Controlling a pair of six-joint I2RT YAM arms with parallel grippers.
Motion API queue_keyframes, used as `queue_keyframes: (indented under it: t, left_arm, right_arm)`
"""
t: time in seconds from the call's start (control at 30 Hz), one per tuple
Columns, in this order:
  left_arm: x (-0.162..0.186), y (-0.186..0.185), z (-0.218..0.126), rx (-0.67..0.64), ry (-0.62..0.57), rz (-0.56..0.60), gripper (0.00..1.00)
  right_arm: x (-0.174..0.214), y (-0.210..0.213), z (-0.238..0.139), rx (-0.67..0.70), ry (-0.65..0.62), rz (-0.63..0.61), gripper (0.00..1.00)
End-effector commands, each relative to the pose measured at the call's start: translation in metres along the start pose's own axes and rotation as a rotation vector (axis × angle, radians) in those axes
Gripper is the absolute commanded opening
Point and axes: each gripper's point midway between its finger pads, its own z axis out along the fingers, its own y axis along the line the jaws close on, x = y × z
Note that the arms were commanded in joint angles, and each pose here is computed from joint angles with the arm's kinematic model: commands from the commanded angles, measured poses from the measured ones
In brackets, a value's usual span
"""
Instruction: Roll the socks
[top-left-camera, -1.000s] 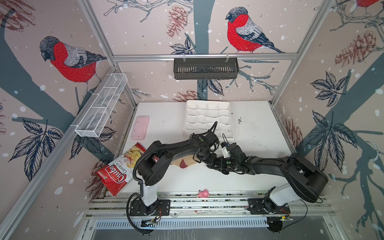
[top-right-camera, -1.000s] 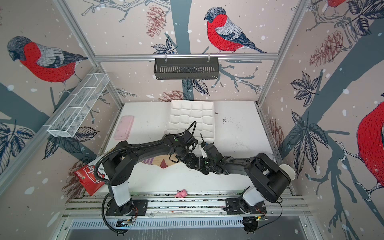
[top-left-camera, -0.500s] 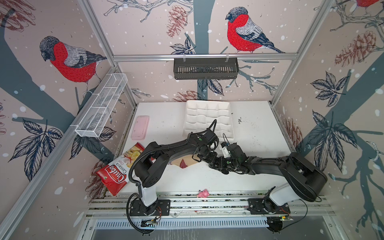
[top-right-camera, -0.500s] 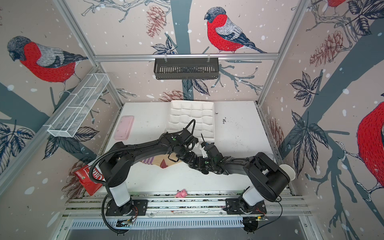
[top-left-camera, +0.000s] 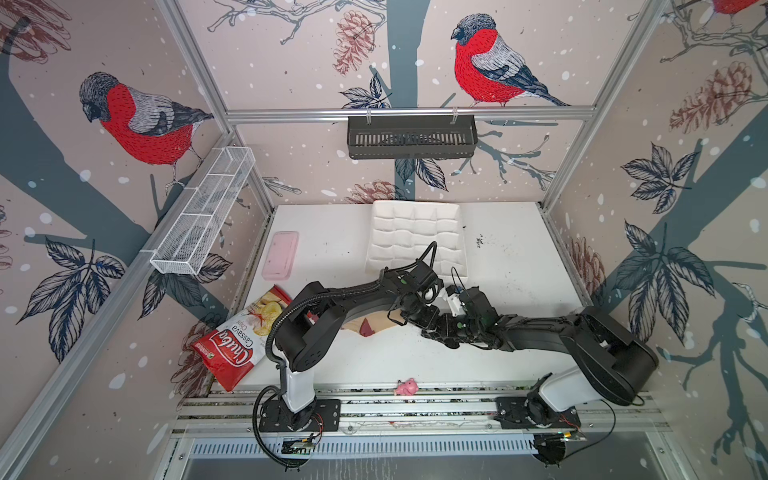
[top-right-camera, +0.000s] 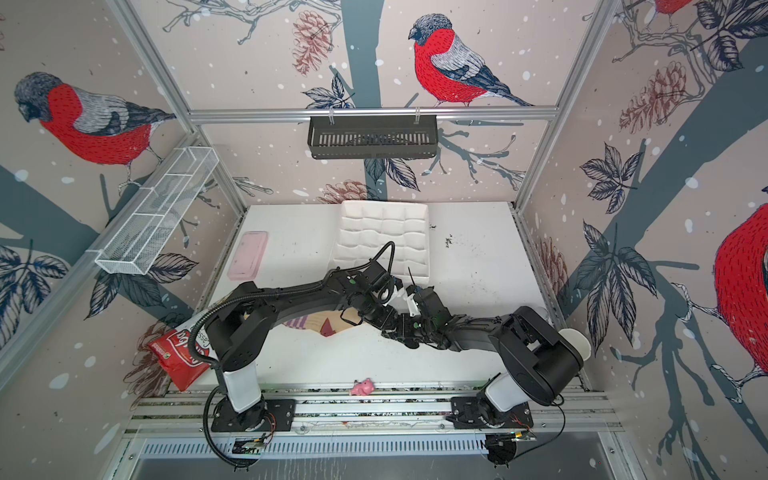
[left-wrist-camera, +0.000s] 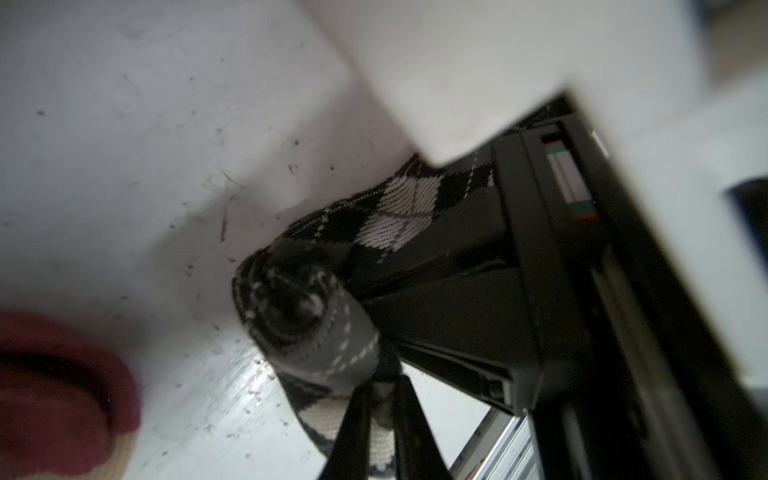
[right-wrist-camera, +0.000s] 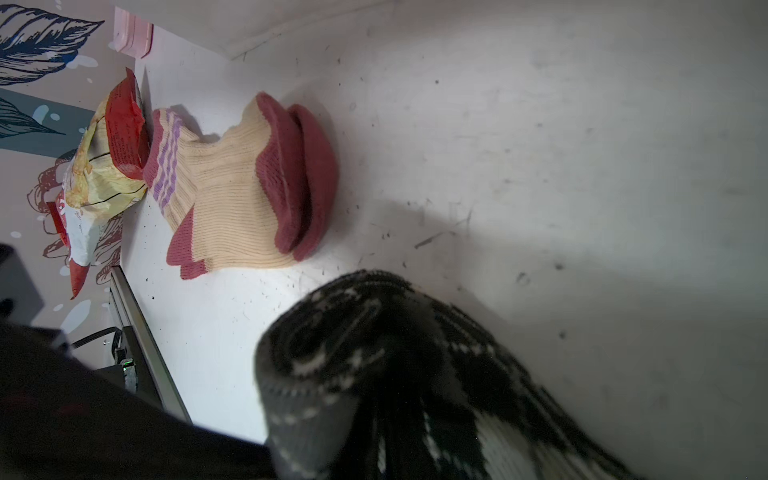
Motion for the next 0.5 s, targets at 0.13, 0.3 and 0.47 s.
queue_keyframes:
  t: [0.13,0.3,0.47]
  left_arm:
    - [0.005,-0.001,0.016,0.041,0.019,-0.016,0.12]
    - [0.004,0.001,0.025,0.036,0.024,-0.022,0.12]
    - [0.006,0.010,0.032,0.000,0.038,-0.033,0.12]
  right_arm:
    - [0.011,-0.009,-0.006,0.017,0.040,0.035,0.11]
    - [0.010,-0.007,-0.006,0.007,0.044,0.039,0.14]
    - [0.010,-0.009,-0.011,0.030,0.039,0.037,0.25]
